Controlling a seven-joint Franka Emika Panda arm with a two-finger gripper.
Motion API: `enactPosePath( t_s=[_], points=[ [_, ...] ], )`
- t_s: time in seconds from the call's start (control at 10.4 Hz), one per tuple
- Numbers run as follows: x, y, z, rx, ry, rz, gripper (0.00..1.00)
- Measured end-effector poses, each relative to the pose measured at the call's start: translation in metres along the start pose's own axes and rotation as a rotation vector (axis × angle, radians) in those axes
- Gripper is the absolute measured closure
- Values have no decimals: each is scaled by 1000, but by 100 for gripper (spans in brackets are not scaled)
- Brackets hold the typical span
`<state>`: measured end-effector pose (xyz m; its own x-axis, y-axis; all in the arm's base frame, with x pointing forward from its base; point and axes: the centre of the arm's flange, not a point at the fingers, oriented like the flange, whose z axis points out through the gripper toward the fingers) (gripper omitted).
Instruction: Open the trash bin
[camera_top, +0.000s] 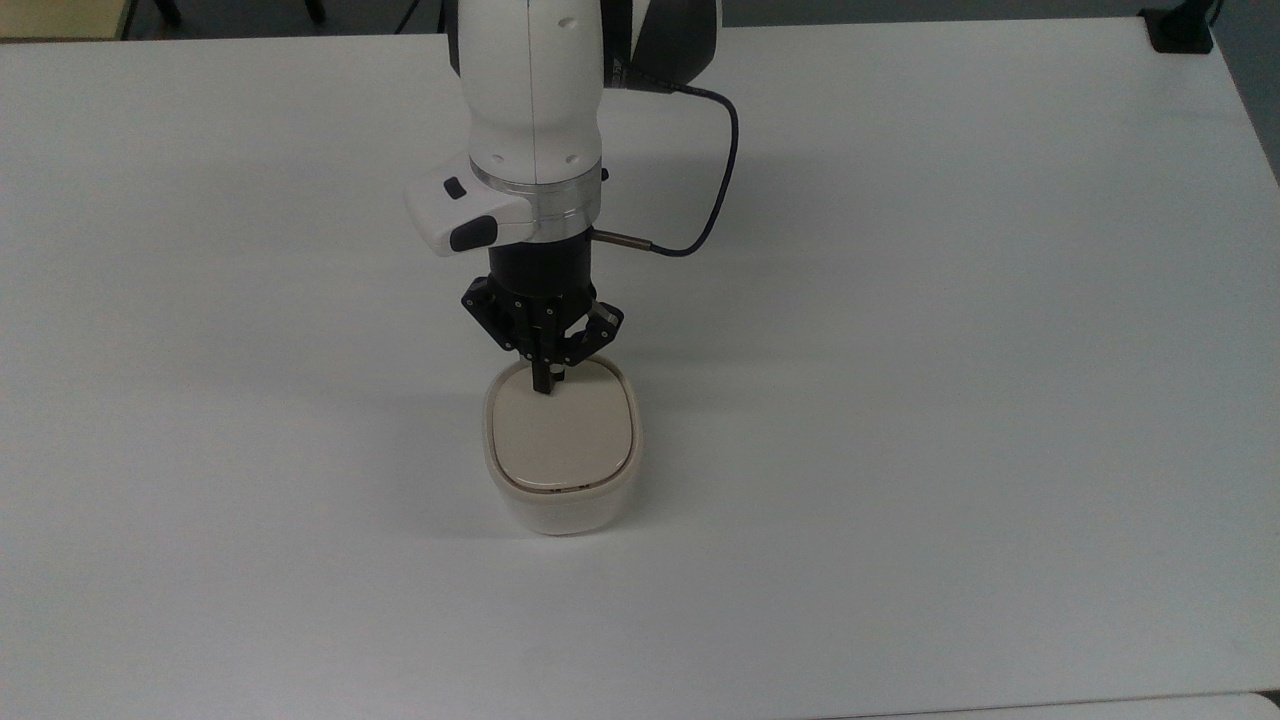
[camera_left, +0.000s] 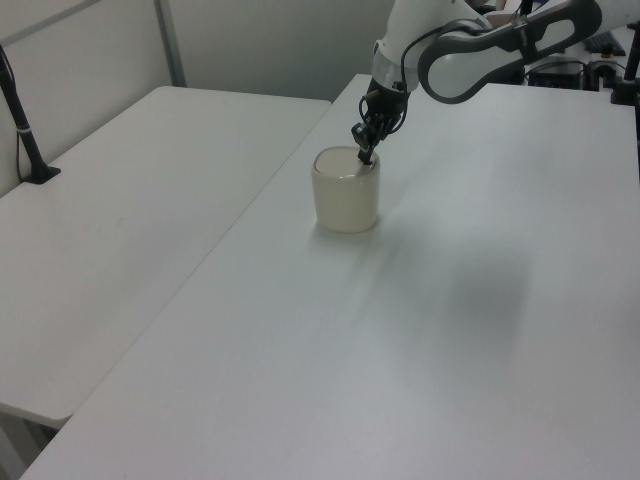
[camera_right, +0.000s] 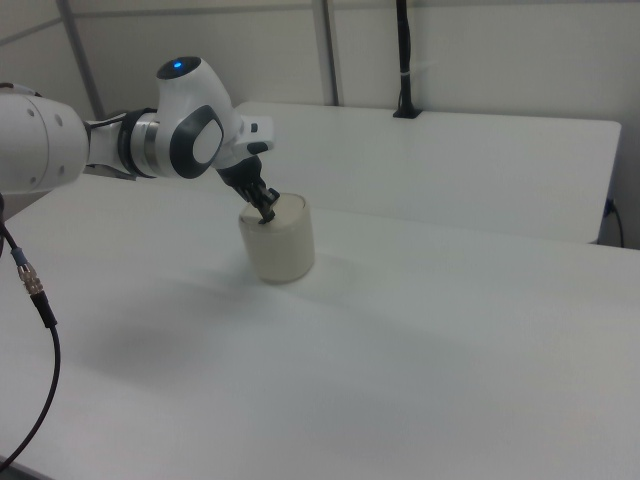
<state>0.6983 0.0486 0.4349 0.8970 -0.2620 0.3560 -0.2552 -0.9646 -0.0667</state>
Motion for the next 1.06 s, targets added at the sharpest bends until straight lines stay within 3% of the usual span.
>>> enactPosePath(
  t_s=[0.29, 0.58, 0.77, 1.06],
  points=[
    [3, 1, -7, 3, 11, 9, 99],
    [17, 28, -80, -2, 29, 58, 93],
    [9, 41, -142, -15, -13, 74, 73],
    [-16, 48, -200, -38, -108, 73, 26]
  ],
)
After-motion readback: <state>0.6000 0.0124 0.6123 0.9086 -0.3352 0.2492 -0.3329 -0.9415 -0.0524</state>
